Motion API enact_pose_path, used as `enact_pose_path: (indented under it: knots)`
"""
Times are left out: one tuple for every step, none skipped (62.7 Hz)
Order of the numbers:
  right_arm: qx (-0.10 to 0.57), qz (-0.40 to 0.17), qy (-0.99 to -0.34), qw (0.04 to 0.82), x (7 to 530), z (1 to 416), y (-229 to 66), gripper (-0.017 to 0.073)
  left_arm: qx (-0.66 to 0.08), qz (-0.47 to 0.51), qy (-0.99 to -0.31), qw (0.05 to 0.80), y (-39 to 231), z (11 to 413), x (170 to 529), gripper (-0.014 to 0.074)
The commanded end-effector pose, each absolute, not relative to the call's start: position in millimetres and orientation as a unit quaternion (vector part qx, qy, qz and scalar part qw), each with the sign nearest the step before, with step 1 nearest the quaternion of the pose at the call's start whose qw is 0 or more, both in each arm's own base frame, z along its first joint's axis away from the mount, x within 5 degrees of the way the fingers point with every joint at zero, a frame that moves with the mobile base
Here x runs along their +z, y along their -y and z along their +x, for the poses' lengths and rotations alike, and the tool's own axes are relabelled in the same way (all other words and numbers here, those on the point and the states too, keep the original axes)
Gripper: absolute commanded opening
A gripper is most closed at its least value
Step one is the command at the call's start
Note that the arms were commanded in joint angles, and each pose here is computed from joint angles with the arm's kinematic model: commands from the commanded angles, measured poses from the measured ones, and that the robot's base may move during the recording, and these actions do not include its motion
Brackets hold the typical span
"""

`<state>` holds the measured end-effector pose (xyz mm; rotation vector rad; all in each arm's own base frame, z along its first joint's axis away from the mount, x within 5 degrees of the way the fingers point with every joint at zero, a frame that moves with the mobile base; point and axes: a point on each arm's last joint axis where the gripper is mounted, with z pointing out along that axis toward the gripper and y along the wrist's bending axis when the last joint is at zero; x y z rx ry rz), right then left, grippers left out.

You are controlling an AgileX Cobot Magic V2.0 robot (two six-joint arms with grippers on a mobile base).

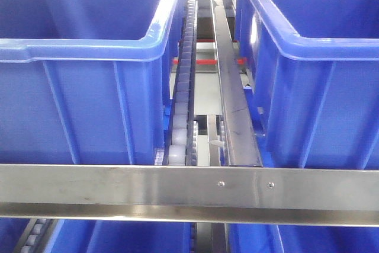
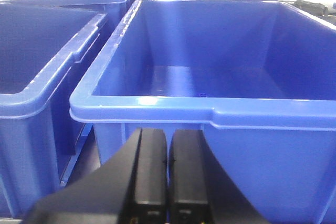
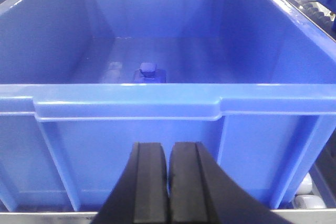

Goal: Pick and sort blue part to right shelf

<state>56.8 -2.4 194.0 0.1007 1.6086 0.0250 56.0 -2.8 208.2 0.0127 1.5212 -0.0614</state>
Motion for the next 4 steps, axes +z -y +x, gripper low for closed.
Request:
enact_pose_path:
  knots:
    - [0.009,0.047,-0.67,0.741,210.7,53.8,3.1,0.0129,-0.028,-0.002,-0.663,0.748,1.6,55.1,207.5,0.0123]
    - [0.009,0.047,-0.67,0.741,210.7,53.8,3.1,0.0129,-0.028,-0.002,-0.663,0.748,1.6,55.1,207.5,0.0123]
    - [0.009,0.047,-0.67,0.741,210.7,53.8,3.1,0.0129,-0.028,-0.002,-0.663,0.748,1.6,55.1,207.5,0.0123]
    - [0.009,0.047,-0.67,0.741,210.7,53.8,3.1,0.0129,-0.028,-0.002,-0.663,0.748,1.6,55.1,207.5,0.0123]
